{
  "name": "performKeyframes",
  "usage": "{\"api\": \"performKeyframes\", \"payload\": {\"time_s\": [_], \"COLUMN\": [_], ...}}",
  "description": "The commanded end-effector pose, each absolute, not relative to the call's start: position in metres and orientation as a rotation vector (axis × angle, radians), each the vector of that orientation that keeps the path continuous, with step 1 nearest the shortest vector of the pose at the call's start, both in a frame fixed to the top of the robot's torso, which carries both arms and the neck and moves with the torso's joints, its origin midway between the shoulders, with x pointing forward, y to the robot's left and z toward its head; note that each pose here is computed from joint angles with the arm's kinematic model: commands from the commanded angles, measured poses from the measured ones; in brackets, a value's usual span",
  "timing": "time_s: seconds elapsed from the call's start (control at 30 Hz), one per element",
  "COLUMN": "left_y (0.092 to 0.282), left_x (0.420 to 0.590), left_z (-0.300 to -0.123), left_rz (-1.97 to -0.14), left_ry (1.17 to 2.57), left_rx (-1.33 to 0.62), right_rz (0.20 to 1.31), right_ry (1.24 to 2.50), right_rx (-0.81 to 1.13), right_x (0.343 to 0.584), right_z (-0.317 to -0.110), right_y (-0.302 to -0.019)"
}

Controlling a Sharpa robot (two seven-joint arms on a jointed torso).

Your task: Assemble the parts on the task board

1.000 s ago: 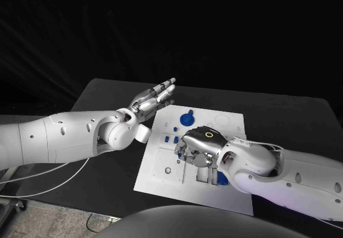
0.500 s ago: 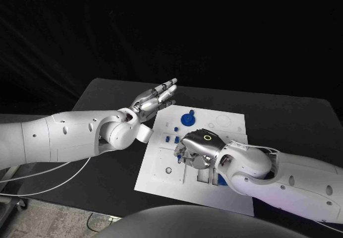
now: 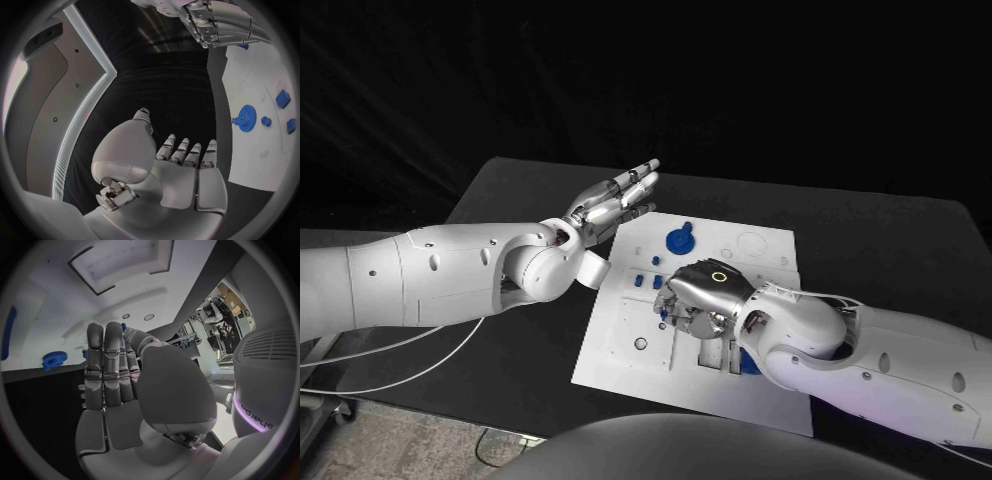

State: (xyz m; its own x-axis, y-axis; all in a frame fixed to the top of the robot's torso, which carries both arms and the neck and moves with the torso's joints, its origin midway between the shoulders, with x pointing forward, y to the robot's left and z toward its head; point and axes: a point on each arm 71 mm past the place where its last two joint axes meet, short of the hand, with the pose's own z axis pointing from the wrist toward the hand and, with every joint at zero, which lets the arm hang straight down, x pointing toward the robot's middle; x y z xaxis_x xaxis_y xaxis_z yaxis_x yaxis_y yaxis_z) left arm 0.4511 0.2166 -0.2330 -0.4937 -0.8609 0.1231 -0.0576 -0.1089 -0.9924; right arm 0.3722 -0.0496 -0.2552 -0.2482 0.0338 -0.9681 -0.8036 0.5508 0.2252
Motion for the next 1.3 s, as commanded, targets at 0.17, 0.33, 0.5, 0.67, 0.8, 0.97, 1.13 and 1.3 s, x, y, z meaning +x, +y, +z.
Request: {"api": "performKeyframes", "payload": {"time_s": [0.17,0.33,0.5,0.67,0.8,0.97,1.13,1.3], "left_y": [0.213,0.214,0.215,0.216,0.215,0.214,0.214,0.214], "left_x": [0.45,0.45,0.449,0.449,0.45,0.45,0.449,0.45], "left_z": [-0.233,-0.233,-0.233,-0.233,-0.233,-0.234,-0.234,-0.234], "left_rz": [-1.701,-1.699,-1.696,-1.695,-1.696,-1.698,-1.698,-1.698], "left_ry": [1.557,1.557,1.555,1.555,1.557,1.559,1.561,1.562], "left_rx": [-1.013,-1.014,-1.016,-1.016,-1.016,-1.016,-1.017,-1.018], "right_rz": [0.908,0.915,0.929,0.943,0.945,0.941,0.942,0.944], "right_ry": [1.636,1.639,1.634,1.614,1.609,1.612,1.611,1.605], "right_rx": [-0.67,-0.659,-0.644,-0.626,-0.619,-0.615,-0.605,-0.595], "right_x": [0.372,0.37,0.366,0.363,0.362,0.363,0.363,0.364], "right_z": [-0.258,-0.262,-0.264,-0.263,-0.263,-0.266,-0.27,-0.273], "right_y": [-0.05,-0.052,-0.054,-0.058,-0.059,-0.06,-0.059,-0.059]}}
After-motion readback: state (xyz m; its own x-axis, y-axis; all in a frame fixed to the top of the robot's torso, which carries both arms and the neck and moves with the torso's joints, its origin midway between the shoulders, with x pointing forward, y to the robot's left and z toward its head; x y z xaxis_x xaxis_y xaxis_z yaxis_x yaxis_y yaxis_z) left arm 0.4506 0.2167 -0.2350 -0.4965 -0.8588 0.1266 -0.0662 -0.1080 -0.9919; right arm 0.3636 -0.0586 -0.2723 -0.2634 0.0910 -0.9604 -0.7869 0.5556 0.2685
